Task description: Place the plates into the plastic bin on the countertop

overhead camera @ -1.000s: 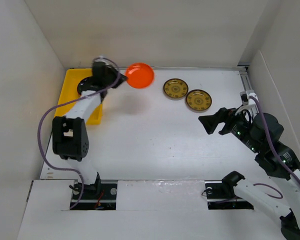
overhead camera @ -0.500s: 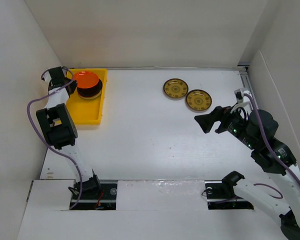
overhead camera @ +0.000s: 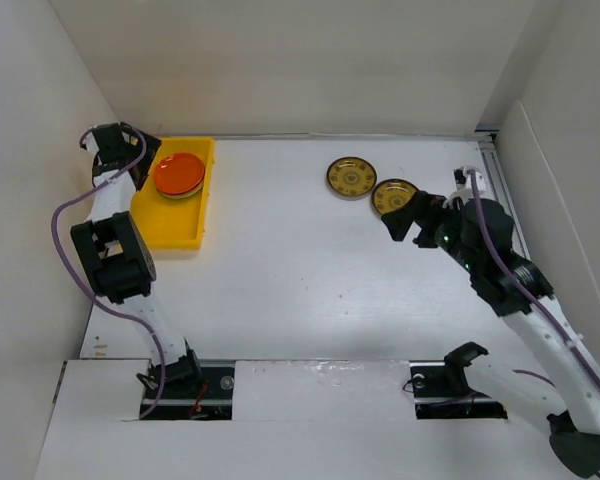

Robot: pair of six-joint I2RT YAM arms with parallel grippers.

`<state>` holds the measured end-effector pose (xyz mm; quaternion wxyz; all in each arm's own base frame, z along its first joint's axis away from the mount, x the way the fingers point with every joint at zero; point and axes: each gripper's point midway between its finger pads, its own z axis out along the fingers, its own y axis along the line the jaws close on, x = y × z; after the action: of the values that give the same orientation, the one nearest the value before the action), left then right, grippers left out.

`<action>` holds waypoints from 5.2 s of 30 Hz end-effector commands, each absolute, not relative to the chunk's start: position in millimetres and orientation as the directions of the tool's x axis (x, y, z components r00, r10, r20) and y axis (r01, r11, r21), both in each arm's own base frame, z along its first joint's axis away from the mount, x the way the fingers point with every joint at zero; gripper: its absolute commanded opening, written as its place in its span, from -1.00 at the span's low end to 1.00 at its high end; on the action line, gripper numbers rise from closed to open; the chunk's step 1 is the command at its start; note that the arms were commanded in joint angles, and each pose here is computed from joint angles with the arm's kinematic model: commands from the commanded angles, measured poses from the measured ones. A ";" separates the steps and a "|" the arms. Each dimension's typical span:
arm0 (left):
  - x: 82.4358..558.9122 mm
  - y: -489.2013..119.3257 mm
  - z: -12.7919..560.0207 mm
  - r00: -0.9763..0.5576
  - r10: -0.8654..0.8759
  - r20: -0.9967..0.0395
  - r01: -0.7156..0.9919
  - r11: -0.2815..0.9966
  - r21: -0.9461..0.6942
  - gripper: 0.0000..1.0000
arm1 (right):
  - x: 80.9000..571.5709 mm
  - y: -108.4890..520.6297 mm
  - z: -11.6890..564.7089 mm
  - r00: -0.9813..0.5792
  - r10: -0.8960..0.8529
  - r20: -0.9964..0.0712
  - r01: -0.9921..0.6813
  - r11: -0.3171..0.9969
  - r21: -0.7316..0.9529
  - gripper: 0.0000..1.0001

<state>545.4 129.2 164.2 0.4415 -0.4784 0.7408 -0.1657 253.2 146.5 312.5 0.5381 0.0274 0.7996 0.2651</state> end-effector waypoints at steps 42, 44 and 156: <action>365.9 -255.9 216.9 -0.617 -0.364 -0.697 0.198 0.786 -0.586 0.99 | 469.8 -6.2 18.4 -0.715 0.632 -0.298 0.396 0.718 0.573 -0.46; 366.8 -254.3 218.5 -0.615 -0.366 -0.698 0.189 0.791 -0.581 0.99 | 466.8 -5.6 15.5 -0.718 0.633 -0.290 0.401 0.716 0.571 -0.46; 378.7 -16.3 329.5 -0.288 -0.633 -0.718 -0.046 0.758 -0.650 0.99 | 566.0 142.3 16.2 -0.809 0.516 -0.282 0.207 0.700 0.684 -0.46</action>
<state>379.6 -6.4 338.0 0.5550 -0.2583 0.7505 -0.2490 566.6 147.3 35.3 0.2589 0.1819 0.8824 0.3482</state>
